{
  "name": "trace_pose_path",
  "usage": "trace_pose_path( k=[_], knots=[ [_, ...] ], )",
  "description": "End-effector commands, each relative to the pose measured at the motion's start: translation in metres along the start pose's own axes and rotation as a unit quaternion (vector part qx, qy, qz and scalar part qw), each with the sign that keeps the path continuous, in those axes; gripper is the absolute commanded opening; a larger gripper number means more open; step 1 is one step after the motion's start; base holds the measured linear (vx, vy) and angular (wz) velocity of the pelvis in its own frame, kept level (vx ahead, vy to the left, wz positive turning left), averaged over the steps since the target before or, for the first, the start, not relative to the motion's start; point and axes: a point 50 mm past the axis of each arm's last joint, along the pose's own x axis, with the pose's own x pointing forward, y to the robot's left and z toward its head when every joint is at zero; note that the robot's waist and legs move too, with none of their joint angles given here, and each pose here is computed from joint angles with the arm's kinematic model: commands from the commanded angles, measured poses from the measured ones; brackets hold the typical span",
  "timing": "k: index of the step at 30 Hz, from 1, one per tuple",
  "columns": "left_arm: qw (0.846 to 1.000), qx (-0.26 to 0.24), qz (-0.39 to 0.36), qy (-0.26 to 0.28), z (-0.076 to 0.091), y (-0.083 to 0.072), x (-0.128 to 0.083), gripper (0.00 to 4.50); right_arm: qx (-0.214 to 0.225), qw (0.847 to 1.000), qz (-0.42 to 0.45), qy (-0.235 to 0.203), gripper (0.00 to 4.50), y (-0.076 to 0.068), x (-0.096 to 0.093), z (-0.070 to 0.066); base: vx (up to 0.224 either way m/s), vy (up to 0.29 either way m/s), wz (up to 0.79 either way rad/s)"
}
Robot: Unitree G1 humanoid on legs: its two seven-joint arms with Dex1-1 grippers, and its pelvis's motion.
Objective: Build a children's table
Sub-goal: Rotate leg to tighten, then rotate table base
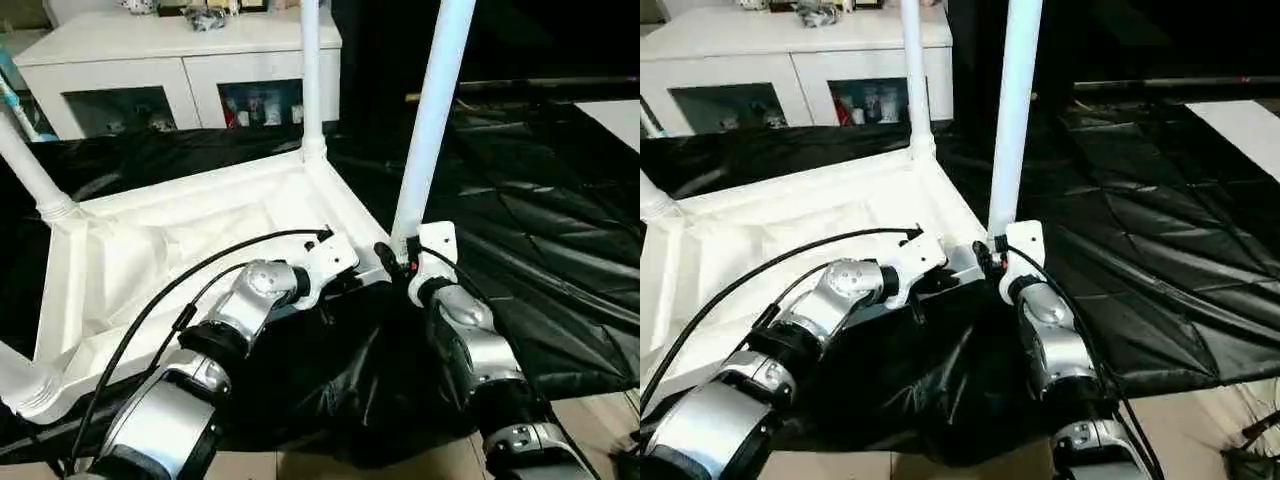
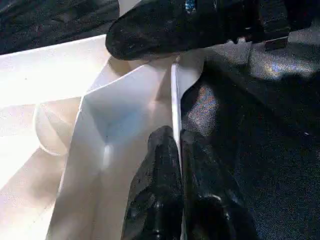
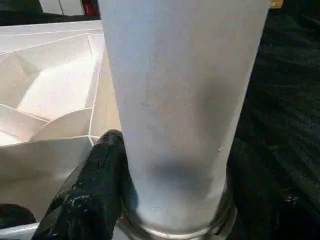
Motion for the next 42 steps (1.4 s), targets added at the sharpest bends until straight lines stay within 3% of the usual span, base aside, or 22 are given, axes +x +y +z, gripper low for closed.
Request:
trace_pose_path(
  k=[1,7,8,12,17,20,25,26,30,32,36,39,42],
  knots=[
    [1.0,0.006,0.001,0.013,-0.004,-0.005,0.005,0.0,0.003,0.999,0.052,0.013,3.35,0.023,0.0,-0.006,0.0,0.0,0.0],
    [1.0,0.003,0.001,0.008,-0.009,-0.004,0.002,0.0,-0.026,0.999,0.025,0.003,3.82,0.006,-0.004,-0.002,0.0,0.0,0.0],
    [1.0,0.002,0.001,0.007,-0.009,-0.004,0.002,0.0,-0.029,0.999,0.039,0.0,4.07,0.002,-0.007,-0.001,0.0,0.0,0.0],
    [1.0,0.001,0.0,0.002,-0.009,-0.004,0.002,0.0,-0.04,0.994,0.105,-0.003,4.07,-0.007,-0.018,0.004,0.0,0.0,0.0],
    [0.999,-0.025,0.033,-0.022,-0.009,0.003,-0.002,0.0,-0.092,0.975,0.197,-0.037,4.07,-0.029,-0.052,0.021,0.0,0.0,0.0],
    [0.997,-0.051,0.033,-0.038,-0.008,0.007,-0.006,0.56,-0.094,0.967,0.232,-0.045,4.14,-0.037,-0.065,0.029,0.0,0.0,0.0],
    [0.995,-0.051,0.046,-0.07,-0.005,0.015,-0.014,0.97,-0.094,0.95,0.296,-0.03,4.14,-0.033,-0.077,0.031,0.0,0.0,0.0],
    [0.993,-0.051,0.052,-0.096,-0.002,0.018,-0.02,1.04,-0.096,0.947,0.306,-0.027,4.14,-0.03,-0.078,0.031,0.0,0.0,0.0],
    [0.983,-0.089,0.038,-0.155,-0.002,0.024,-0.044,1.23,-0.087,0.958,0.273,-0.033,4.14,-0.021,-0.062,0.033,0.026,0.011,-0.01],
    [0.984,-0.093,0.023,-0.151,-0.006,0.022,-0.051,1.51,-0.09,0.959,0.266,-0.032,4.14,-0.018,-0.058,0.033,0.027,0.007,-0.01],
    [0.993,-0.092,-0.023,-0.063,-0.042,0.012,-0.097,1.8,-0.082,0.963,0.256,-0.027,4.14,-0.006,-0.043,0.031,0.0,0.0,0.0],
    [0.993,-0.099,-0.041,-0.052,-0.045,0.008,-0.115,1.99,-0.085,0.961,0.263,-0.022,4.14,-0.002,-0.039,0.03,0.0,0.0,0.0],
    [0.99,-0.106,-0.07,-0.055,-0.038,-0.001,-0.129,2.25,-0.091,0.959,0.267,-0.019,4.14,0.0,-0.033,0.03,0.0,0.0,0.0]
  ],
)
